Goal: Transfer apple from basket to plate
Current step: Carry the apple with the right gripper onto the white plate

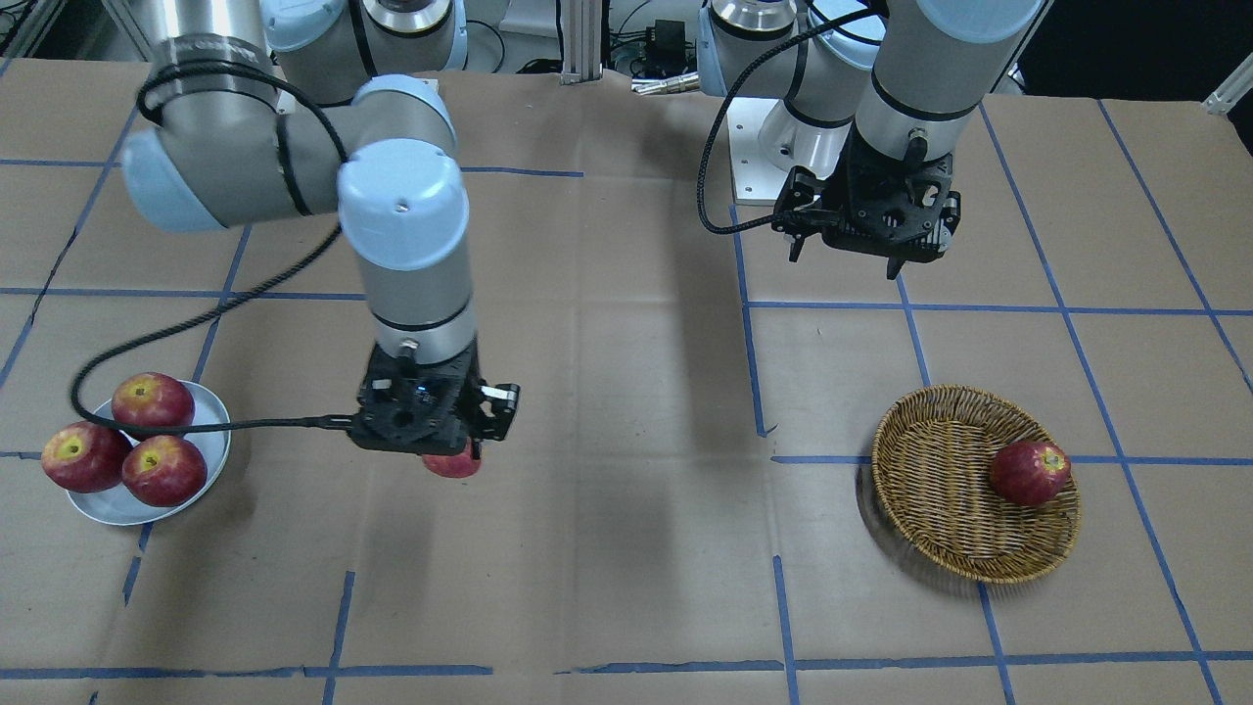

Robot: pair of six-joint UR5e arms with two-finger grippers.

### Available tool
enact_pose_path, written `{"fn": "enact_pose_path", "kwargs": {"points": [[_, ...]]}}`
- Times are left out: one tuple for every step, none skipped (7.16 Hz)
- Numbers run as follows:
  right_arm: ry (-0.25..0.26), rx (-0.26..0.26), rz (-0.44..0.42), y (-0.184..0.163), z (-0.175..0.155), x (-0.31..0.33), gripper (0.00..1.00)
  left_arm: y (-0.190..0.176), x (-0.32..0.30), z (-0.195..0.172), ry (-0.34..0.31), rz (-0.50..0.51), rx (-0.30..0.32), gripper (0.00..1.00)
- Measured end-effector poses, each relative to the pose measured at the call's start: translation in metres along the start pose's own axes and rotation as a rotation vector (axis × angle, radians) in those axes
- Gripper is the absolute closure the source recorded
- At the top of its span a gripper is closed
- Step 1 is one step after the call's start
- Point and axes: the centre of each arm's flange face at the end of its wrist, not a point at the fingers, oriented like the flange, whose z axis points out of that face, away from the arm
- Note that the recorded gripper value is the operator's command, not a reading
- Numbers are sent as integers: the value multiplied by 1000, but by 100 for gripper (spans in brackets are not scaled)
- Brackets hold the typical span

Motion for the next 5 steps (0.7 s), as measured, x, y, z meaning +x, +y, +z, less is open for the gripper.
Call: {"fn": "enact_pose_path", "kwargs": {"points": [[16,-14,-26,-6,-14,52,43,0,0,0,0,-1,0,2],[28,-28,-65,-8,-16,104,43,0,0,0,0,-1,0,2],[37,-41,-112,-7,-15,156,43,0,0,0,0,-1,0,2],[43,-53,-153,-3,-14,203,43,0,0,0,0,-1,-1,2],[41,-67,-185,2,-10,244,43,0,-1,0,0,-1,0,2]]}}
